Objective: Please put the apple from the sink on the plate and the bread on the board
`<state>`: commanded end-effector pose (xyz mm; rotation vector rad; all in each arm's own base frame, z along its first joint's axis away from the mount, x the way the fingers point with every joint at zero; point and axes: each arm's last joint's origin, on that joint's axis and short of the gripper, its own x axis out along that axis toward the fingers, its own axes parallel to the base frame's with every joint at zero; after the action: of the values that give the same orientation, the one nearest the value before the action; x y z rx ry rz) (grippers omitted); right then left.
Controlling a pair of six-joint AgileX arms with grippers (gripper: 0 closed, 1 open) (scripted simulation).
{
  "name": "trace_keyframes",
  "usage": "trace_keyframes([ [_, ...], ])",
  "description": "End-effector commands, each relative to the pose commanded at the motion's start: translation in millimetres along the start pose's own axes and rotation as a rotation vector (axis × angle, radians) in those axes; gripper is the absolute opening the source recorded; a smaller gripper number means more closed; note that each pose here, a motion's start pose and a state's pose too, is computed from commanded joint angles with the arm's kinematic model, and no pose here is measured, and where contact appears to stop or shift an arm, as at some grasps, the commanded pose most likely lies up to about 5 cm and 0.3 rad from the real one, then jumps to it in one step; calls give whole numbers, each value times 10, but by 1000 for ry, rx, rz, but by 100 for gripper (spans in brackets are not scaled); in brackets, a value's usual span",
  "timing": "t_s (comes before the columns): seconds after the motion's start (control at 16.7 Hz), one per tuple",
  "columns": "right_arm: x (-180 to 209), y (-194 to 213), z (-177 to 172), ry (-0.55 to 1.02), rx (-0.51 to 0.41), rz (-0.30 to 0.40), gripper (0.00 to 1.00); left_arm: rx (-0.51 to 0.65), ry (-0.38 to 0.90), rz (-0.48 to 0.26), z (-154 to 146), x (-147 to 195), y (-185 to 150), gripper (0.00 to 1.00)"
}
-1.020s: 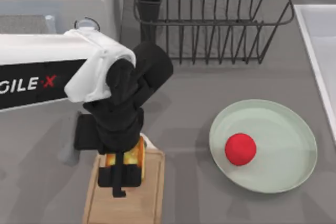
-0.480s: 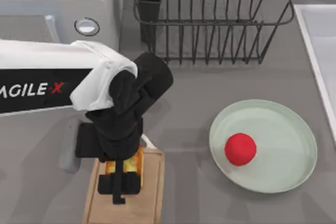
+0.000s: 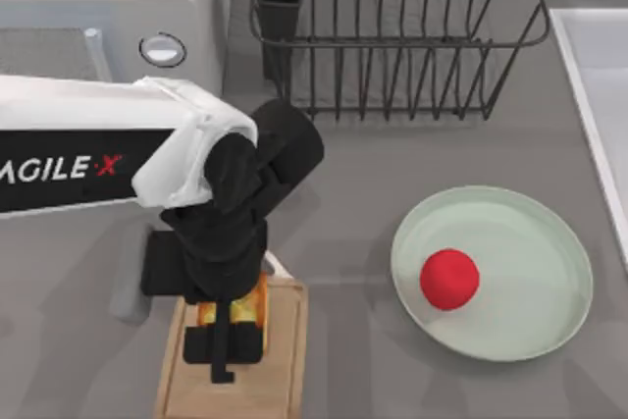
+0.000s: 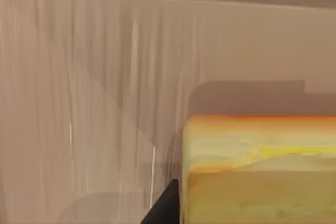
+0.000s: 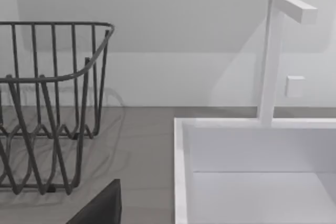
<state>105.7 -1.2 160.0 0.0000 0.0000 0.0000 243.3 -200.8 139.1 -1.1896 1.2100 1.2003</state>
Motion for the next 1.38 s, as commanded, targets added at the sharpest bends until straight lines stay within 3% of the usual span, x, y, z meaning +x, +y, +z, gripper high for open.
trace_keyframes([
  [0.3, 0, 0, 0, 0, 0, 0, 100, 0, 0, 0, 0, 0, 0, 98],
  [0.36, 0, 0, 0, 0, 0, 0, 100, 0, 0, 0, 0, 0, 0, 100],
  [0.96, 0, 0, 0, 0, 0, 0, 100, 3, 8, -10, 12, -25, -5, 100],
  [1.14, 0, 0, 0, 0, 0, 0, 100, 51, 57, -86, 140, -183, 1, 100],
  [1.38, 0, 0, 0, 0, 0, 0, 100, 212, 126, -272, 512, -458, 111, 100],
])
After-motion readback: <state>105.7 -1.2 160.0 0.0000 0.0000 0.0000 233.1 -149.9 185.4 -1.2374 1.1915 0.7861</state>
